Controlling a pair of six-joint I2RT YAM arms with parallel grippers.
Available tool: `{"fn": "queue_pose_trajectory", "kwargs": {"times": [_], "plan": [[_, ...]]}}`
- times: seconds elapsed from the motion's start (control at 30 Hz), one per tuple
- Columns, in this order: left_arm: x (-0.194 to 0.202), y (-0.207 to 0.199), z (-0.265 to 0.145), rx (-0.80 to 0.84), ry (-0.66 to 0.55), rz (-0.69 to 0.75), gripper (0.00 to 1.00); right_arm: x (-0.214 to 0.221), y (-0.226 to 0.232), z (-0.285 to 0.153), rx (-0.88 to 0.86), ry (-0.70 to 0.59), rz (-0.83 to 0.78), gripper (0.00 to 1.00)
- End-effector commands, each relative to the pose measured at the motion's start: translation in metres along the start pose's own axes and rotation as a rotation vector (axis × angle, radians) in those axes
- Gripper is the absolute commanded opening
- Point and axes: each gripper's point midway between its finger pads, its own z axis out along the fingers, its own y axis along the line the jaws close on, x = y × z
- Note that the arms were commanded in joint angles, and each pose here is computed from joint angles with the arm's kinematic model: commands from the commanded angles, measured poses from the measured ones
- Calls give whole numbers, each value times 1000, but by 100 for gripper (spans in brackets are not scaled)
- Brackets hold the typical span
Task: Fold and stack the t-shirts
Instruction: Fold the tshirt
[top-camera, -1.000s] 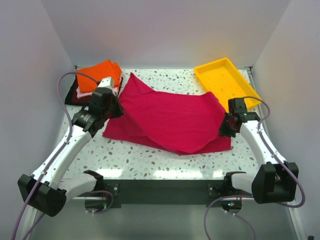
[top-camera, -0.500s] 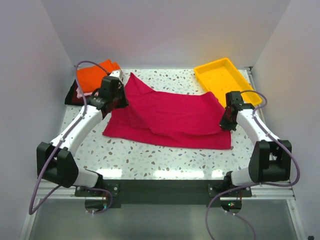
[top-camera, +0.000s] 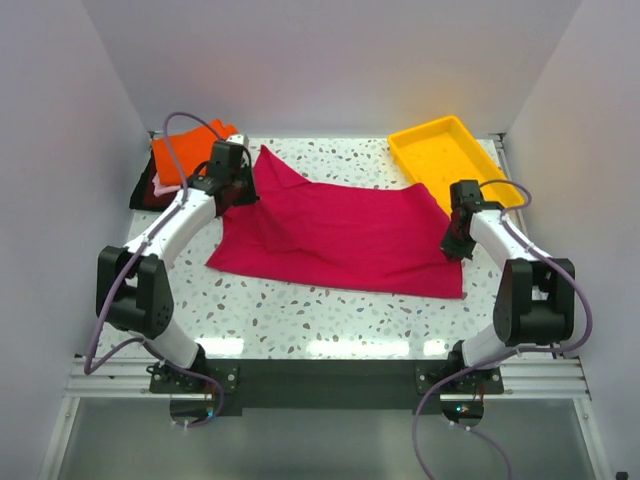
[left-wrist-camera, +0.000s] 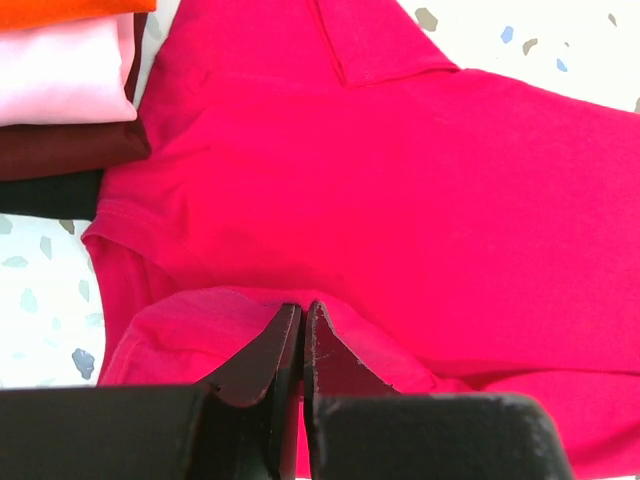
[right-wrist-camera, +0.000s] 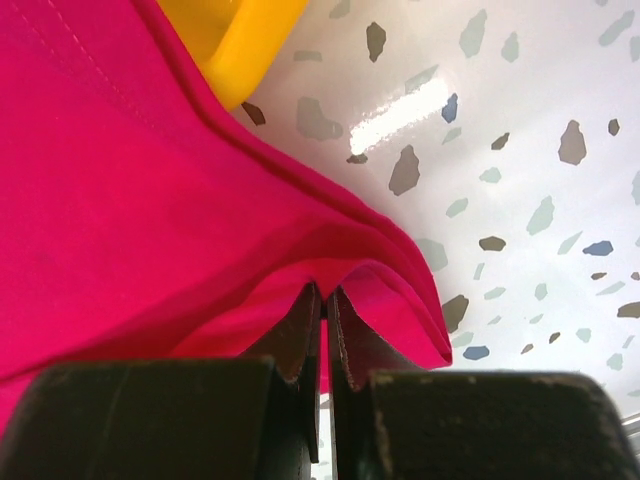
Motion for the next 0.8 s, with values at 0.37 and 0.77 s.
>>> {"fn": "queue_pose_trajectory", "kwargs": {"times": [0.37, 0.77], "plan": [[-38, 9, 9, -46, -92, -68, 0, -29, -14, 7, 71, -62, 33, 0], [-39, 26, -8, -72, -126, -112, 0, -32, -20, 5, 71, -83, 53, 0]]}}
